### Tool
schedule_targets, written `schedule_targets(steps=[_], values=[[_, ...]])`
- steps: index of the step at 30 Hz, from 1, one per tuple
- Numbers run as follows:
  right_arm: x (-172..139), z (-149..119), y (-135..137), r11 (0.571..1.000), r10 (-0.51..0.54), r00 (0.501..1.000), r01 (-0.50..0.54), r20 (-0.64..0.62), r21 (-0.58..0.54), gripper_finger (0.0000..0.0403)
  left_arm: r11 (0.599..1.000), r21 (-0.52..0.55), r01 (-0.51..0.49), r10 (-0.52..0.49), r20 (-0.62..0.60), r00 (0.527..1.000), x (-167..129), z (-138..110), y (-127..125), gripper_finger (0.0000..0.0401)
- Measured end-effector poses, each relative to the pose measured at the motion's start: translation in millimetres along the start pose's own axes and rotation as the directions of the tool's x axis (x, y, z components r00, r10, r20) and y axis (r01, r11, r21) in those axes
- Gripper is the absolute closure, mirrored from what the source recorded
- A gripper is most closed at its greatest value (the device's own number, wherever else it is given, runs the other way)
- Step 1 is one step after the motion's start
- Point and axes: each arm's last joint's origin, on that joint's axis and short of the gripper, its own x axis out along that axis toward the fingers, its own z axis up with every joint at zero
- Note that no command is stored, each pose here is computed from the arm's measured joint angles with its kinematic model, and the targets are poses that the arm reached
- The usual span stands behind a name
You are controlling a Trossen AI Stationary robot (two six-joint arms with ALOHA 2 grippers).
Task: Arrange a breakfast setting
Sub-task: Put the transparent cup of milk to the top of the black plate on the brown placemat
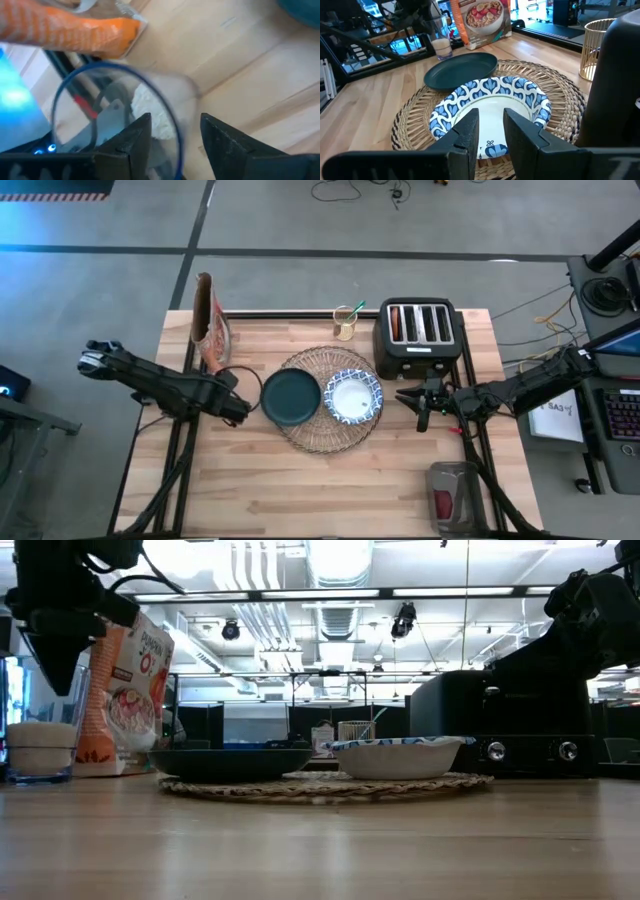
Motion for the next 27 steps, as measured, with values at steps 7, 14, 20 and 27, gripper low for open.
schedule_targets(steps=[7,14,20,27], values=[[0,0,0,1.000,0.000,1.000,0.000,0.000,0.000,0.0323,0.999,0.010,0.031,-0.031,0.009,0.999,1,3,-4,0.0355],[0,0,0,1.000,0.000,1.000,0.000,0.000,0.000,0.0323,0.998,-0.008,0.069,-0.069,-0.005,0.998,0,6,-5,0.0397],[0,0,0,1.000,0.000,1.000,0.000,0.000,0.000,0.0323,0.989,-0.022,0.148,-0.148,0.012,0.989,-22,14,-7,0.0399],[0,0,0,1.000,0.000,1.000,0.000,0.000,0.000,0.0323,0.977,0.032,0.209,-0.211,0.079,0.974,-55,39,-19,0.0400]])
